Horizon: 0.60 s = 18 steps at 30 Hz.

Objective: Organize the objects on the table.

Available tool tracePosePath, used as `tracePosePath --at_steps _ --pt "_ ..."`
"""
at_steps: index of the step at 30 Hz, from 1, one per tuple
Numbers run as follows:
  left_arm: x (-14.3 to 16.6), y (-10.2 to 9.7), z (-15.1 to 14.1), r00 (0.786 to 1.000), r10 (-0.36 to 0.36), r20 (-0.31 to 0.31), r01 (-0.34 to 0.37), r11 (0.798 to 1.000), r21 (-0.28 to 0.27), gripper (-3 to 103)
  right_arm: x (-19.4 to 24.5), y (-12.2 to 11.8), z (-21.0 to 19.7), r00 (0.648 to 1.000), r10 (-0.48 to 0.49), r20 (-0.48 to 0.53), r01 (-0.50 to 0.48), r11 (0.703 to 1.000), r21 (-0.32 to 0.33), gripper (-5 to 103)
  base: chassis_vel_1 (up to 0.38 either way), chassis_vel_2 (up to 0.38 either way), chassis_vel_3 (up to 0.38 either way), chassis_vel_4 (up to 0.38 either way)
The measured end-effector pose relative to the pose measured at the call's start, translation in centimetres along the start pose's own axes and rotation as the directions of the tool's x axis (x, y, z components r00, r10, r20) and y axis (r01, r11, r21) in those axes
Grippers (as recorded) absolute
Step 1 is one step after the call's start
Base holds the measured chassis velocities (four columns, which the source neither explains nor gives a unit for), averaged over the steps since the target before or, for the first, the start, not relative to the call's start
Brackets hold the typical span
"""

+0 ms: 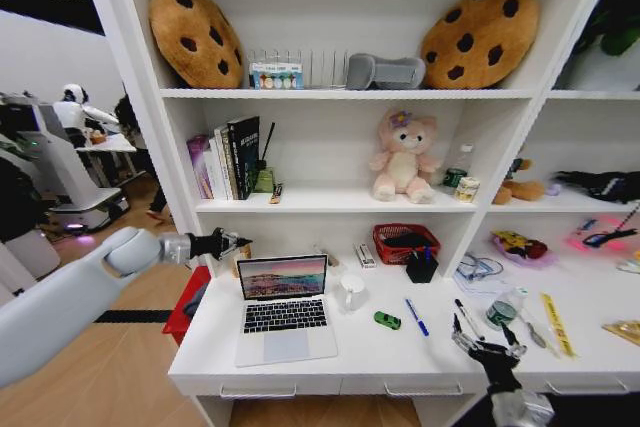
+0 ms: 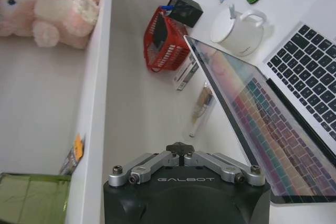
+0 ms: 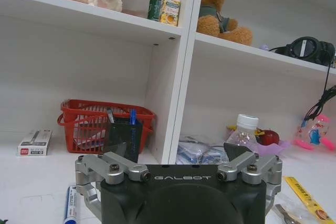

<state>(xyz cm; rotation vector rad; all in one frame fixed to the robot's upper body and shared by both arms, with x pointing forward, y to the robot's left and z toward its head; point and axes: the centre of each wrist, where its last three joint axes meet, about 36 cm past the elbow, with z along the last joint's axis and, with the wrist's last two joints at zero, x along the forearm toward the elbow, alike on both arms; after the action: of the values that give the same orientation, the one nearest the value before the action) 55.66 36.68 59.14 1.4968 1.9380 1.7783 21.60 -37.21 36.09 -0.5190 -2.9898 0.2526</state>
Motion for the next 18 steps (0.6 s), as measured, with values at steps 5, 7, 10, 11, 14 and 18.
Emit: tracePosePath --at_steps 5,7,10,11,14,18 --pt "-2.3 0.7 0.2 0.997 0.074 0.012 -0.074 0.997 -0.028 0 0.1 -0.7 0.6 1.0 0.015 -0.007 -0.015 1.0 -0.004 100 0.0 0.0 0.0 0.0" --pt "-2.7 0.9 0.2 0.996 0.086 0.015 -0.085 0.996 -0.034 0 0.1 -0.8 0.7 1.0 0.016 -0.008 -0.017 1.0 -0.005 100 0.0 0.0 0.0 0.0" --pt "-3.9 1.1 0.1 0.993 0.12 0.021 -0.119 0.992 -0.044 0 0.1 -1.2 1.2 1.0 0.024 -0.011 -0.024 1.0 -0.009 100 0.0 0.0 0.0 0.0" --pt "-4.3 1.3 0.1 0.991 0.133 0.024 -0.132 0.99 -0.047 0 0.1 -1.2 1.5 1.0 0.025 -0.014 -0.025 1.0 -0.011 100 0.0 0.0 0.0 0.0" --pt "-4.7 1.2 0.1 0.988 0.15 0.026 -0.149 0.988 -0.045 0 0.2 -1.4 1.8 0.999 0.03 -0.016 -0.03 0.999 -0.012 100 0.0 0.0 0.0 0.0" --pt "-4.3 1.0 -0.1 0.983 0.185 0.012 -0.185 0.982 -0.031 0 0.2 -1.7 2.2 0.999 0.036 -0.019 -0.036 0.999 -0.014 100 0.0 0.0 0.0 0.0"
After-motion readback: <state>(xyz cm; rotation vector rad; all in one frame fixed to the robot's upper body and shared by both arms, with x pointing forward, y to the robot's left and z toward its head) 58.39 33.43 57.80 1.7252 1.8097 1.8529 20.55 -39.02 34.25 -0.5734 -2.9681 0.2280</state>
